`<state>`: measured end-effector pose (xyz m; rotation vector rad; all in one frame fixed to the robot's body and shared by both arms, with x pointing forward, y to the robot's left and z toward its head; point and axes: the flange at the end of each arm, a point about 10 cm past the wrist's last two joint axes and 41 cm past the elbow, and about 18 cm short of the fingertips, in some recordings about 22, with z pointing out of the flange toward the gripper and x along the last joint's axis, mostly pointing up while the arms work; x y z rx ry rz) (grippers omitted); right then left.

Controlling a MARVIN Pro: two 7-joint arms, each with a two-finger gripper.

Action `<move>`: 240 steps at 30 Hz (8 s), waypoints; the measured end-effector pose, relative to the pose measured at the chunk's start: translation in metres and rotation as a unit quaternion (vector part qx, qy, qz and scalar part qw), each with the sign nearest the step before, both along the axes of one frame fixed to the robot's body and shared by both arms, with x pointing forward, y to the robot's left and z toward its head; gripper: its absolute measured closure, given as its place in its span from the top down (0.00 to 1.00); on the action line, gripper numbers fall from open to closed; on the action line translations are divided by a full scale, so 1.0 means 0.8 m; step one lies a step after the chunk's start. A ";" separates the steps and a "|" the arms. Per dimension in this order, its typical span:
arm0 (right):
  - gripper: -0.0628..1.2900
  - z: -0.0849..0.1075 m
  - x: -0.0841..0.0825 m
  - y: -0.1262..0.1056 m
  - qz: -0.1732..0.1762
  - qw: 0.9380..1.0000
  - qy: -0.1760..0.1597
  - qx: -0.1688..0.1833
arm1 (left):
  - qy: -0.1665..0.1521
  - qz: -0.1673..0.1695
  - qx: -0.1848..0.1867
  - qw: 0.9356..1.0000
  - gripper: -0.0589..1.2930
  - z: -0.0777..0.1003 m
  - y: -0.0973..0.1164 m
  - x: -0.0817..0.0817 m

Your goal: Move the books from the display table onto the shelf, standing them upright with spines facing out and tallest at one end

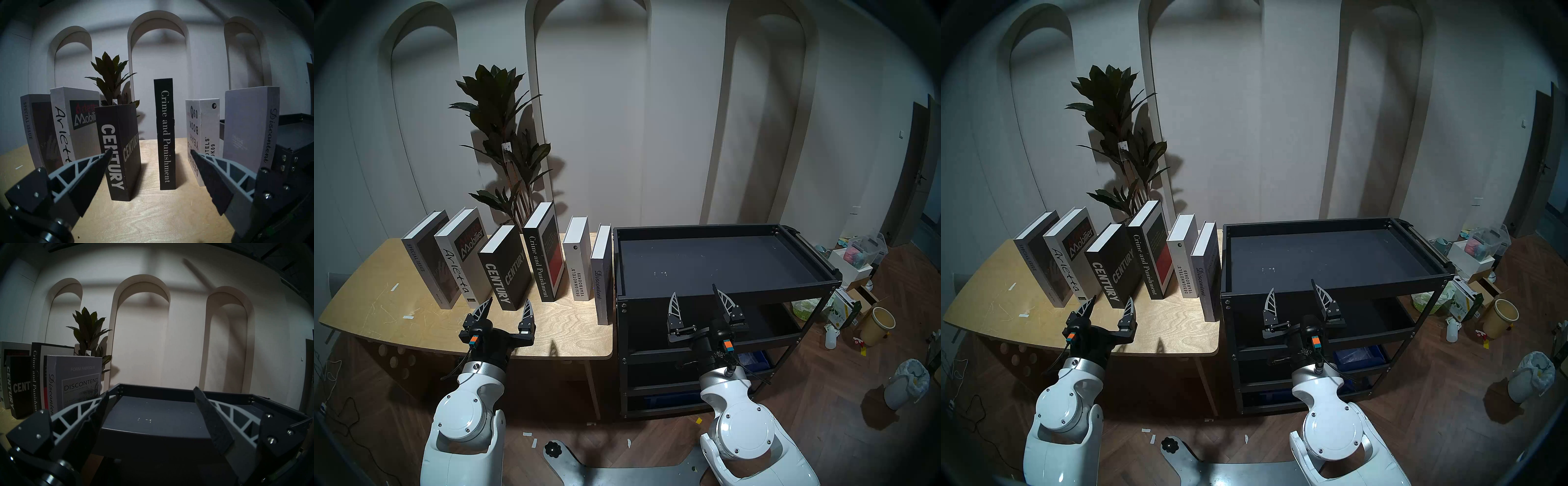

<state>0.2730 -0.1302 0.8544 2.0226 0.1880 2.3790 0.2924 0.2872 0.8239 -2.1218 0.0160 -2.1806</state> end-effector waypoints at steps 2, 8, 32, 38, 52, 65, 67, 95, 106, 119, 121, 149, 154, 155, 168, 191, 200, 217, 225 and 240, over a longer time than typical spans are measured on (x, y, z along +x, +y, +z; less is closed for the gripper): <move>0.95 0.000 0.000 0.000 0.000 1.000 0.000 0.000 | -0.001 -0.005 -0.003 1.000 0.96 -0.002 0.008 0.007; 0.95 0.000 0.000 0.000 0.000 1.000 0.000 0.001 | -0.018 -0.024 -0.010 0.999 0.96 0.008 0.025 0.019; 0.95 -0.001 0.000 0.000 -0.001 1.000 0.001 0.002 | -0.055 -0.109 -0.022 0.992 0.96 0.040 0.046 0.001; 0.95 -0.001 0.000 0.000 -0.001 1.000 0.001 0.002 | -0.041 -0.094 -0.011 0.995 0.96 0.024 0.063 0.008; 0.95 -0.001 0.000 0.001 -0.001 1.000 0.000 0.002 | -0.011 -0.059 0.023 0.998 0.96 -0.003 0.099 0.056; 0.95 -0.001 0.000 0.001 -0.001 1.000 0.000 0.002 | -0.017 -0.069 0.028 0.997 0.96 -0.001 0.109 0.097; 0.95 -0.001 0.000 0.001 -0.001 1.000 0.000 0.002 | -0.018 -0.068 0.028 0.997 0.96 0.000 0.112 0.101; 0.95 -0.001 0.000 0.000 -0.001 1.000 0.000 0.002 | -0.051 -0.066 0.046 0.995 0.96 0.026 0.129 0.114; 0.95 -0.001 0.000 0.000 -0.001 1.000 0.000 0.002 | -0.043 -0.033 0.047 0.997 0.96 0.018 0.151 0.134; 0.95 -0.001 0.000 0.000 -0.001 1.000 0.000 0.002 | -0.052 -0.054 0.029 0.997 0.96 0.020 0.142 0.153; 0.95 -0.001 0.000 0.000 -0.001 1.000 0.000 0.002 | -0.051 -0.059 0.024 0.997 0.96 0.017 0.141 0.155; 0.95 -0.001 0.000 0.000 -0.001 1.000 0.000 0.002 | -0.044 -0.085 -0.022 0.995 0.96 0.014 0.148 0.202; 0.95 -0.001 0.000 0.000 -0.001 1.000 0.000 0.001 | -0.036 -0.110 -0.041 0.992 0.96 0.011 0.127 0.204; 0.95 -0.001 0.000 0.000 -0.001 1.000 0.000 0.001 | -0.034 -0.113 -0.044 0.992 0.96 0.010 0.124 0.204; 0.95 -0.001 0.000 0.000 -0.001 1.000 0.000 0.001 | -0.018 -0.104 -0.055 0.993 0.49 0.005 0.107 0.194; 0.95 -0.002 0.001 0.000 -0.001 1.000 0.000 0.001 | -0.146 -0.111 0.010 0.983 0.49 0.126 0.095 0.178; 0.95 -0.002 0.001 0.000 -0.002 1.000 0.000 0.001 | -0.215 -0.125 0.083 0.965 0.49 0.190 0.075 0.169; 0.95 -0.003 0.001 0.000 -0.003 1.000 0.000 0.001 | -0.317 -0.124 0.228 0.912 0.49 0.273 0.010 0.137; 0.95 -0.004 0.001 0.000 -0.003 1.000 0.001 0.000 | -0.410 -0.174 0.213 0.870 0.49 0.327 -0.065 0.115; 0.95 -0.004 0.002 0.000 -0.004 1.000 0.001 0.000 | -0.425 -0.269 0.060 0.862 0.49 0.366 -0.188 0.073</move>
